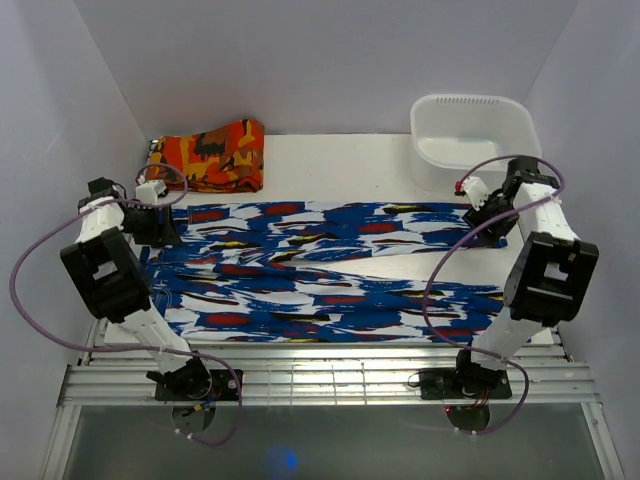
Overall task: Fold and stack the trousers
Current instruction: Flatten the trousers out
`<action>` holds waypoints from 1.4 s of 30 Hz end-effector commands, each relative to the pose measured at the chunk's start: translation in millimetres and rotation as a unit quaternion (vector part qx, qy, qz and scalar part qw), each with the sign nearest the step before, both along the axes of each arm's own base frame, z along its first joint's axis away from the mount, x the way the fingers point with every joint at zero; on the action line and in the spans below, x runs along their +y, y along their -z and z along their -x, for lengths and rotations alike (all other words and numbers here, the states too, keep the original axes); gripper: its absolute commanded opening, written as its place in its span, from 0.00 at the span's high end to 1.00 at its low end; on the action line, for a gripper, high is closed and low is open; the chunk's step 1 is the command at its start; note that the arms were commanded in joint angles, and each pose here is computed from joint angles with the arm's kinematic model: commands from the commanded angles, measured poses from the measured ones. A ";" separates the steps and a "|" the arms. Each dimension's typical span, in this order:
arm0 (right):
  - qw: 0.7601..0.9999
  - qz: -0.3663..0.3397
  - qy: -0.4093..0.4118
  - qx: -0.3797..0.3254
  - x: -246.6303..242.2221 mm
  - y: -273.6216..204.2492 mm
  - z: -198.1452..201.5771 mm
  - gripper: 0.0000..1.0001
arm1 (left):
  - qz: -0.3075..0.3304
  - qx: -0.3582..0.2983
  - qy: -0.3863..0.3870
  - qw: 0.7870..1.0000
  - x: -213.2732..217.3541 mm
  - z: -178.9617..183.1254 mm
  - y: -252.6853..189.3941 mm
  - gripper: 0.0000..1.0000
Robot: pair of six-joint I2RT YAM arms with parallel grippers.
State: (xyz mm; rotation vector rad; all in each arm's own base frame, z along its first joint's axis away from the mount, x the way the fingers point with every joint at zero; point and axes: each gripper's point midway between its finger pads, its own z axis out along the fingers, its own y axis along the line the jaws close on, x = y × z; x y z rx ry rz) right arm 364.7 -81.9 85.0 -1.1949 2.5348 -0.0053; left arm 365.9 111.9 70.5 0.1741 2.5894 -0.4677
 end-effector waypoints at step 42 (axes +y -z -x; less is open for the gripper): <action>0.995 0.023 -0.072 0.069 -63.2 51.4 40.1 0.36 | -0.046 0.125 -0.015 0.991 42.8 124.4 80.2 0.38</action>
